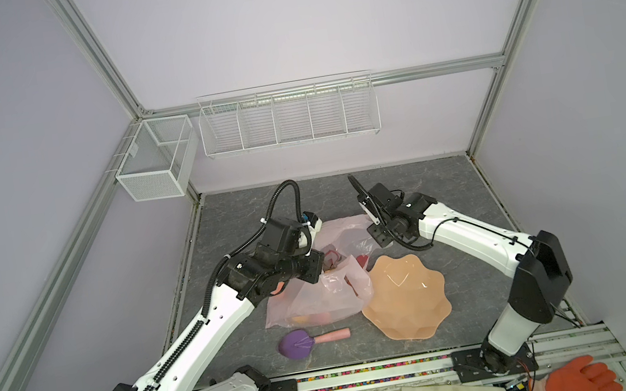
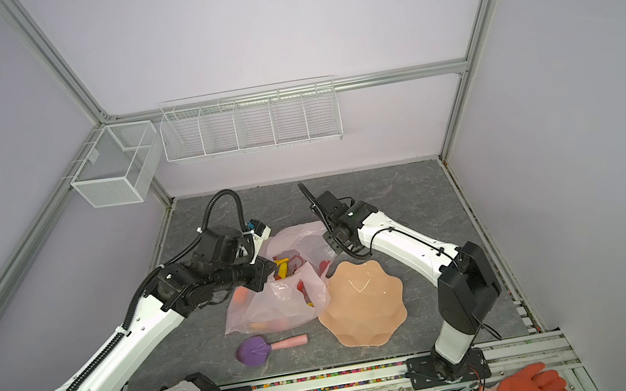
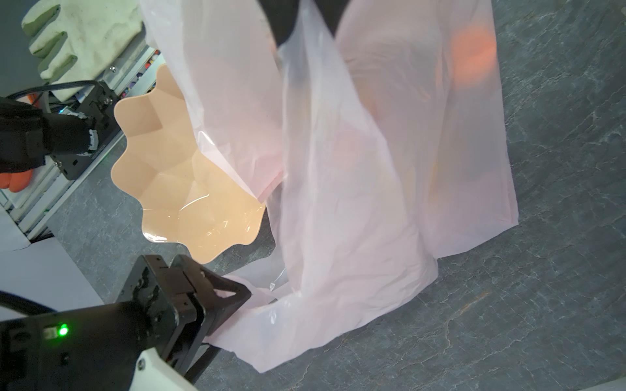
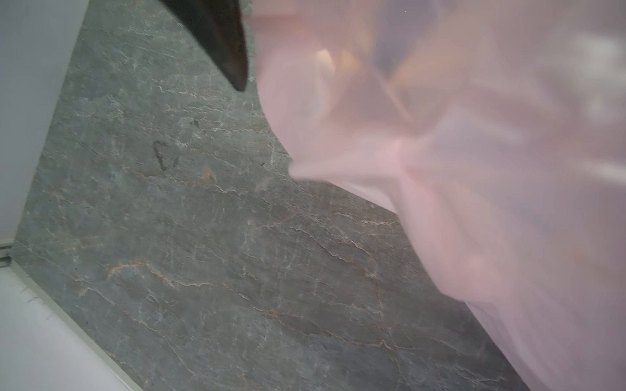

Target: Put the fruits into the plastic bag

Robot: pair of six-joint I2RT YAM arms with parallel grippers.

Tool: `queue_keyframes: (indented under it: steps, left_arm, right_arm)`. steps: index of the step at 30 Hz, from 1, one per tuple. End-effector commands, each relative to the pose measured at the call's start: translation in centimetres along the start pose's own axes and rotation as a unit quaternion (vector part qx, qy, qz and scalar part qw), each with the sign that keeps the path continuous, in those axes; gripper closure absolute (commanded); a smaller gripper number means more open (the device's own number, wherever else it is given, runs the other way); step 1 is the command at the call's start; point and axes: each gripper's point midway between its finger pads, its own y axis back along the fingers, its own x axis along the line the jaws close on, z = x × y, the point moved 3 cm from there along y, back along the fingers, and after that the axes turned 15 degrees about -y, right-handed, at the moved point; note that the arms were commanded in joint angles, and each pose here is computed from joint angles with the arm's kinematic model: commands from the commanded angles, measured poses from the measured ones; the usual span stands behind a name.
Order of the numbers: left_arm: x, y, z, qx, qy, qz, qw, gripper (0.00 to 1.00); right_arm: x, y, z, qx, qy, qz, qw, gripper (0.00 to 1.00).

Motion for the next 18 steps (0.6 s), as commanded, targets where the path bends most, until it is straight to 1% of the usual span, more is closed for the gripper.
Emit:
queue_keyframes:
  steps: [1, 2, 4, 5, 7, 10, 12, 14, 15, 18]
  left_arm:
    - [-0.7, 3.0, 2.7, -0.048, -0.005, -0.010, 0.999, 0.63]
    - [-0.8, 3.6, 3.3, -0.053, -0.006, -0.012, 0.999, 0.54]
    - [-0.9, 4.7, 4.8, -0.069, -0.009, -0.015, 0.997, 0.41]
    - [-1.1, 5.3, 5.6, -0.078, -0.012, -0.019, 0.997, 0.37]
    - [-1.5, 6.2, 7.2, -0.090, -0.017, -0.034, 0.995, 0.31]
    - [-3.2, 6.7, 9.2, -0.087, -0.040, -0.078, 0.992, 0.26]
    - [-4.9, 5.9, 9.3, -0.056, -0.086, -0.090, 0.991, 0.24]
    - [-6.3, 4.2, 8.4, -0.003, -0.127, -0.103, 0.987, 0.24]
    - [-6.7, 3.2, 7.7, 0.027, -0.137, -0.115, 0.984, 0.24]
    - [-6.9, 1.1, 6.1, 0.069, -0.143, -0.122, 0.980, 0.23]
  right_arm:
    - [1.3, 0.1, 0.2, -0.005, -0.002, 0.049, 0.999, 0.80]
    - [1.3, 0.2, 0.2, -0.005, -0.004, 0.053, 0.999, 0.86]
    - [1.4, 0.4, 0.1, -0.006, -0.007, 0.059, 0.998, 0.94]
    - [1.4, 0.5, 0.1, -0.007, -0.010, 0.061, 0.998, 0.94]
    - [1.4, 0.8, 0.1, -0.009, -0.011, 0.064, 0.998, 0.94]
    - [1.2, 1.1, 0.0, -0.010, -0.016, 0.063, 0.998, 0.94]
    - [1.1, 1.3, 0.0, -0.011, -0.019, 0.064, 0.998, 0.94]
    - [1.1, 1.2, -0.1, -0.010, -0.022, 0.065, 0.998, 0.94]
    - [1.1, 1.2, -0.1, -0.008, -0.023, 0.067, 0.997, 0.94]
    - [1.1, 1.3, -0.2, -0.005, -0.026, 0.069, 0.997, 0.94]
